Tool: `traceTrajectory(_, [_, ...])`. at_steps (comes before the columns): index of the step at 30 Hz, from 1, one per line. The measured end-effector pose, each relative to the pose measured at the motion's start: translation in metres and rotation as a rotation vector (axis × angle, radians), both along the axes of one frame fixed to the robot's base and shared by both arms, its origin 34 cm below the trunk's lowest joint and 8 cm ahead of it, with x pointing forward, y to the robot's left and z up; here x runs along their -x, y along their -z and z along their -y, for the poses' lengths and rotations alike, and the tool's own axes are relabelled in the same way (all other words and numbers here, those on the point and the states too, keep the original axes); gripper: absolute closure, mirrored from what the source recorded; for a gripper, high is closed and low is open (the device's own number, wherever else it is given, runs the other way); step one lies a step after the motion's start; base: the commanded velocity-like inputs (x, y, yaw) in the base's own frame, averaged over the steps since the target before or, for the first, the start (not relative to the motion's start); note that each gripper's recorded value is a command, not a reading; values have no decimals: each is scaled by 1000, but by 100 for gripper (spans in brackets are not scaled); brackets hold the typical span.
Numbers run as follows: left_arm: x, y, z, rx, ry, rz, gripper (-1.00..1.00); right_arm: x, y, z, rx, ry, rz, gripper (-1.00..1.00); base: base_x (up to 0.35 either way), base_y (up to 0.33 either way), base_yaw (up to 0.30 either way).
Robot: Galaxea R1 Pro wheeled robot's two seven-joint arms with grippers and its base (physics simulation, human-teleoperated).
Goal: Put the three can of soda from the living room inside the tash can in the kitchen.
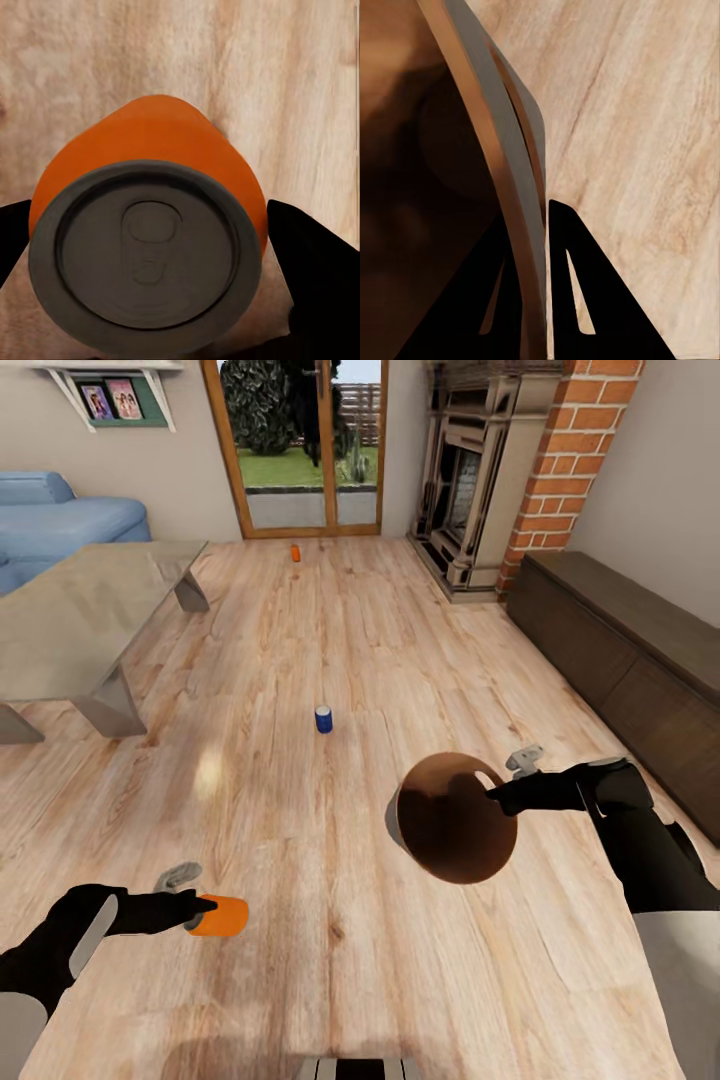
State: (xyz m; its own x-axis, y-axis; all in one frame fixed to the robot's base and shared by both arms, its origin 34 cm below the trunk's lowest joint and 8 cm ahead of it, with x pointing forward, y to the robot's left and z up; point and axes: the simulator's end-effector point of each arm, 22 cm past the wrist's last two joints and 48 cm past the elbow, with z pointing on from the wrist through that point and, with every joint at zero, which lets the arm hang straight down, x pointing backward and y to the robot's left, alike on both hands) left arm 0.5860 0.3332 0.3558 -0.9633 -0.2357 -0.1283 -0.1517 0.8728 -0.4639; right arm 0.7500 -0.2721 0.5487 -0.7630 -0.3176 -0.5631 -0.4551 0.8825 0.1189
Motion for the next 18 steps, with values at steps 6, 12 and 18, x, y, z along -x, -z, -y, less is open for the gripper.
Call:
traceTrajectory(6, [-17, -31, 7, 19, 11, 7, 100, 10, 1, 2, -27, -74, 14, 100, 0, 0, 0])
traceTrajectory(12, [-21, -46, 8, 16, 18, 10, 100, 27, -9, 0, -97, -132, -7, 100, 0, 0, 0])
traceTrajectory(18, [-28, -65, 15, 51, 25, 25, 100, 44, -13, -2, -137, -193, -17, 100, 0, 0, 0])
